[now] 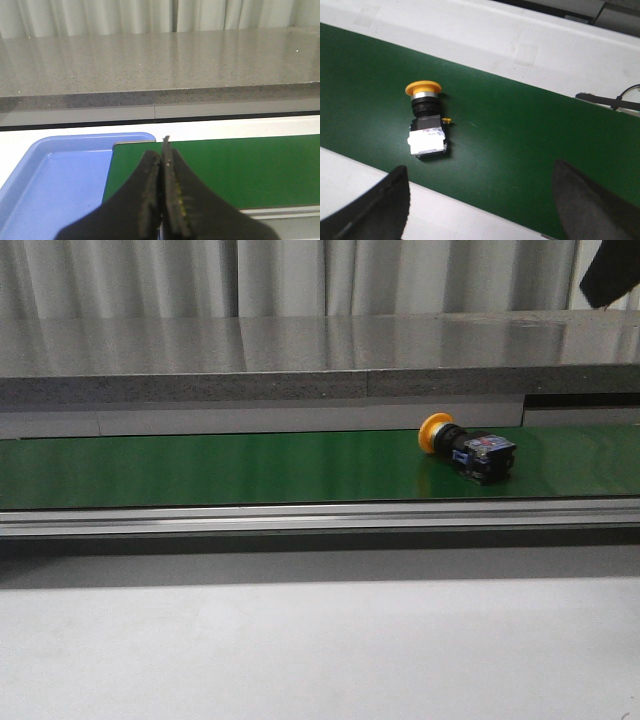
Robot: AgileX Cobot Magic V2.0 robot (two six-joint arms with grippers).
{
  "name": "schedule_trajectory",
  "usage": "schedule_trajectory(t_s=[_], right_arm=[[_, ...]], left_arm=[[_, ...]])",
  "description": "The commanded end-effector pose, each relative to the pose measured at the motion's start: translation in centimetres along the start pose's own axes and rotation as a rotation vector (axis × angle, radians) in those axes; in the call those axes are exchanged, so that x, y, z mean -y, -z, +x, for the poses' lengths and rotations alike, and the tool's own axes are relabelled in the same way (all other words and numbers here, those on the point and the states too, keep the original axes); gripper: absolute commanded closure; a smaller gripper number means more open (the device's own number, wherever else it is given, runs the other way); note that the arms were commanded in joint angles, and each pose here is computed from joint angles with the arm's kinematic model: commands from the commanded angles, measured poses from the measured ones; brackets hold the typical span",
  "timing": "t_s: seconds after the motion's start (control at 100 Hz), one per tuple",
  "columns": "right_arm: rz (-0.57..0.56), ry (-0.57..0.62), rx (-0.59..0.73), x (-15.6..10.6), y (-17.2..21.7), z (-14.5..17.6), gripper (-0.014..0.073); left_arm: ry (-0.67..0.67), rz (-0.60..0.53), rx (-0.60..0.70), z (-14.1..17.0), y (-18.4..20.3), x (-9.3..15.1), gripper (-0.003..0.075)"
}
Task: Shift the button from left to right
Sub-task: 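Lower the right gripper onto the button and grasp it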
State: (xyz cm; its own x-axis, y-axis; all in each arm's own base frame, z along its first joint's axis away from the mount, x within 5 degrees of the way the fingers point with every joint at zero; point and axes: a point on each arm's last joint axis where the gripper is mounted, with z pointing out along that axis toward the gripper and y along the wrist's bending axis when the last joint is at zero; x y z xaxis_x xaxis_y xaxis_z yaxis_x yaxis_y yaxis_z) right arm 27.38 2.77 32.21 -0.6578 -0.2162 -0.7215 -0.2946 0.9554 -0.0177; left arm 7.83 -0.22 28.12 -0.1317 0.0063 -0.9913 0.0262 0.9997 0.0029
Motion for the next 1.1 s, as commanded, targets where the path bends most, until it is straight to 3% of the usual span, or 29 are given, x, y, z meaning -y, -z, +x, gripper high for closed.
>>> schedule_trajectory(t_s=[0.0, 0.28, 0.8, 1.09], right_arm=[[0.004, 0.054, 0.054, 0.2, -0.4, -1.6, 0.0014], [-0.048, 0.2, -0.012, -1.1, -5.4, -1.9, 0.0014], [-0.07, 0.18, -0.15, -0.4, -12.3, -0.1, 0.0021], [-0.084, 0.175, -0.181, -0.5, -12.7, 0.2, 0.033]], left_arm=[[0.016, 0.004, 0.094, -1.5, 0.1, 0.0, 0.0741], [0.016, 0.004, 0.094, -1.5, 0.1, 0.0, 0.0741], [0.016, 0.004, 0.094, -1.5, 0.1, 0.0, 0.0741], [0.016, 0.004, 0.094, -1.5, 0.1, 0.0, 0.0741]])
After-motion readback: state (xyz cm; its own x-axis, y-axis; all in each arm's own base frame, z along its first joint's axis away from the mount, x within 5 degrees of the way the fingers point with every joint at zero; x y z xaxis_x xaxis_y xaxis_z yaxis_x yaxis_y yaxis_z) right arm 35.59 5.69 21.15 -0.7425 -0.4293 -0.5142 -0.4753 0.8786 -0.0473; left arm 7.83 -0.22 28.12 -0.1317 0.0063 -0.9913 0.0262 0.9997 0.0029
